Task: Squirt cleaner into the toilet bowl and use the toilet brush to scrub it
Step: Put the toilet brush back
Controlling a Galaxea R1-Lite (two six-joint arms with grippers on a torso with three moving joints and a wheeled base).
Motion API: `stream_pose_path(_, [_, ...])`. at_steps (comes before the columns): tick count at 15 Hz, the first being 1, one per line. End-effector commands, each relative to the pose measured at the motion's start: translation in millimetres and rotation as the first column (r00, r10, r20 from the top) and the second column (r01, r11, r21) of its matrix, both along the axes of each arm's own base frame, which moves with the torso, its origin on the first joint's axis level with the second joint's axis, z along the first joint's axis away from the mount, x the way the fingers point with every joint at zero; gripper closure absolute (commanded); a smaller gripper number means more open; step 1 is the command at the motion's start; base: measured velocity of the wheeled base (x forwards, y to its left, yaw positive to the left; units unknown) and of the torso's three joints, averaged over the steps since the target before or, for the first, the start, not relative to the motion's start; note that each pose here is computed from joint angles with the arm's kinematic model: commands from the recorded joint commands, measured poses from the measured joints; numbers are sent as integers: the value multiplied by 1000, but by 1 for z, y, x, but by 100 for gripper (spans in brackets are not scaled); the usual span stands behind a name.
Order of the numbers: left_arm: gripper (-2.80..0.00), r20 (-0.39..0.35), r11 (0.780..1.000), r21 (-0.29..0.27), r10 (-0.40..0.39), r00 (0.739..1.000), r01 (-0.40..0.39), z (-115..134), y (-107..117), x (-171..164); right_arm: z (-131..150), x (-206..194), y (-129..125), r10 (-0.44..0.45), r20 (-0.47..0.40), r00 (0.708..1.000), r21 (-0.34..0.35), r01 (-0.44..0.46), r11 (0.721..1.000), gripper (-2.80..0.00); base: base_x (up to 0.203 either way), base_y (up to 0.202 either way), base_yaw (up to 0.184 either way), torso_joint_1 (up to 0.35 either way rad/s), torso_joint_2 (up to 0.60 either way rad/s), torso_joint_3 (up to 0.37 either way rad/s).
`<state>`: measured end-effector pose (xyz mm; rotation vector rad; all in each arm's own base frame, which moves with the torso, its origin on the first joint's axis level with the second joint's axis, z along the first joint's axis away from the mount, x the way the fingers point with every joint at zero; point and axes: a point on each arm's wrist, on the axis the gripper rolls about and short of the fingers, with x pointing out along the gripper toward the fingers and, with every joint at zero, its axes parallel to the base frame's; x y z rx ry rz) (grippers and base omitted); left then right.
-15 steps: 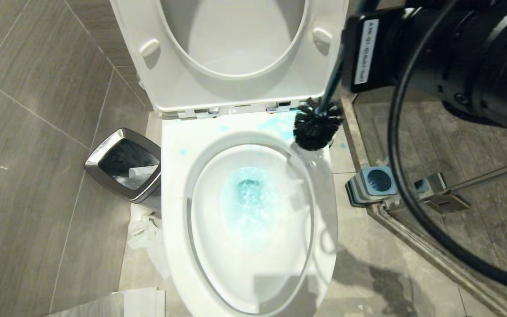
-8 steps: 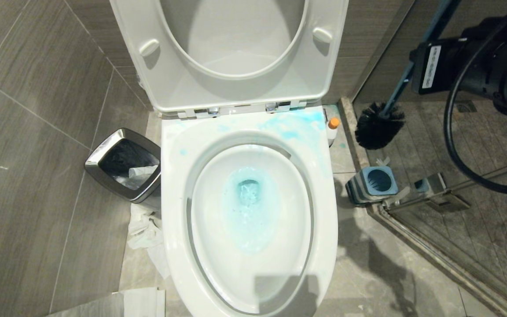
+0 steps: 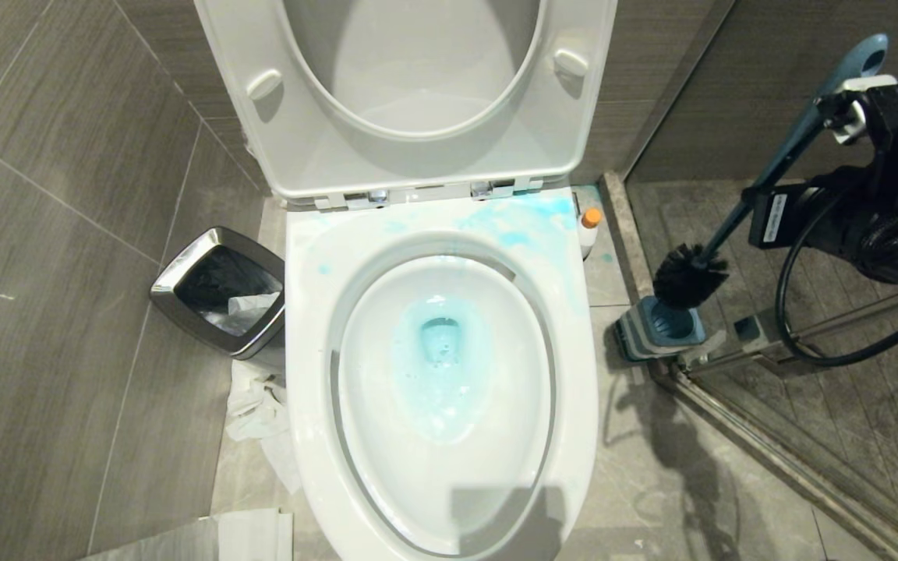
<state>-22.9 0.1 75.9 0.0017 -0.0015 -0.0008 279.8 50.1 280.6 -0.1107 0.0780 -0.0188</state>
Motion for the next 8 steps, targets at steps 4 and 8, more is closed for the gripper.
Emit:
stream_pose_path(4, [0,-1,1000,0,1,1000,-1,0,0,0,-43,36,-22,-10,-17,1000,6,10,1000,0,0,0,0,0,0,0])
stream_pose_path(8, [0,-1,1000,0,0,1000,0,0,0,0,-64,55,-27,-15,-19,1000,8,15,1000,0,0,0,0,0,0,0])
